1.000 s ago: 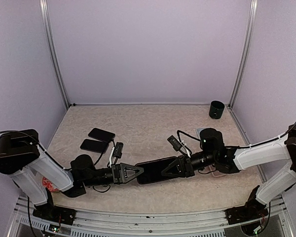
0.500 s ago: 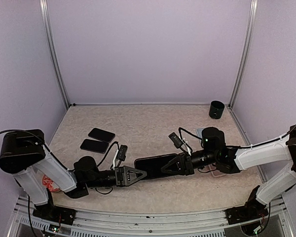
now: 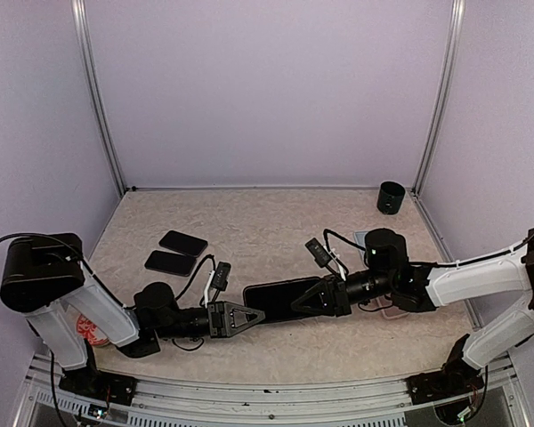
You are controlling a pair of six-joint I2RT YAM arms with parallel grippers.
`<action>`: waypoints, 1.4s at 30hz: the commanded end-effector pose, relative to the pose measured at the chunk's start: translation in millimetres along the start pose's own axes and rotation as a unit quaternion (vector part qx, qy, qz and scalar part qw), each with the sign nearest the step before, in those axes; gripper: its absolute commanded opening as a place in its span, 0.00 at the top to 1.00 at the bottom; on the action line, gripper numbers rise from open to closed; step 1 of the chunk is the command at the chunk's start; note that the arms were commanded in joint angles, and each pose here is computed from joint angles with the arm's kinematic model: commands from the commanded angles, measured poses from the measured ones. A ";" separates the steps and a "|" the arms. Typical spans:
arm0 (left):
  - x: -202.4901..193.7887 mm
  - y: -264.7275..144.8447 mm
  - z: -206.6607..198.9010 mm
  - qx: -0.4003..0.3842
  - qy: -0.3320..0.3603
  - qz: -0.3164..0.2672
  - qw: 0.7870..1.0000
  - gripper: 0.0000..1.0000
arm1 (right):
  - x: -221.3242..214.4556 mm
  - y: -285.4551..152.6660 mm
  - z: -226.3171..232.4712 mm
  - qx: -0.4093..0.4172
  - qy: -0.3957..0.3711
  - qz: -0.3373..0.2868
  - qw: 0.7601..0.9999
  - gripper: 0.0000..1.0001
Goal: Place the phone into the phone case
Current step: Press the phone case with the phone inside.
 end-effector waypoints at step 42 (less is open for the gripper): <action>52.6 -10.1 -17.2 0.085 0.116 -0.040 0.989 0.86 | -10.9 3.4 -9.6 0.001 0.052 0.018 0.998 0.99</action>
Point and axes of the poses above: each gripper's point midway between its finger pads, its own y axis out along the fingers, its own z axis along the line the jaws close on, x = y × z, the point moved 5 cm from there along -y, back along the fingers, and after that the axes turned 6 degrees about y, right-handed, at the moved point
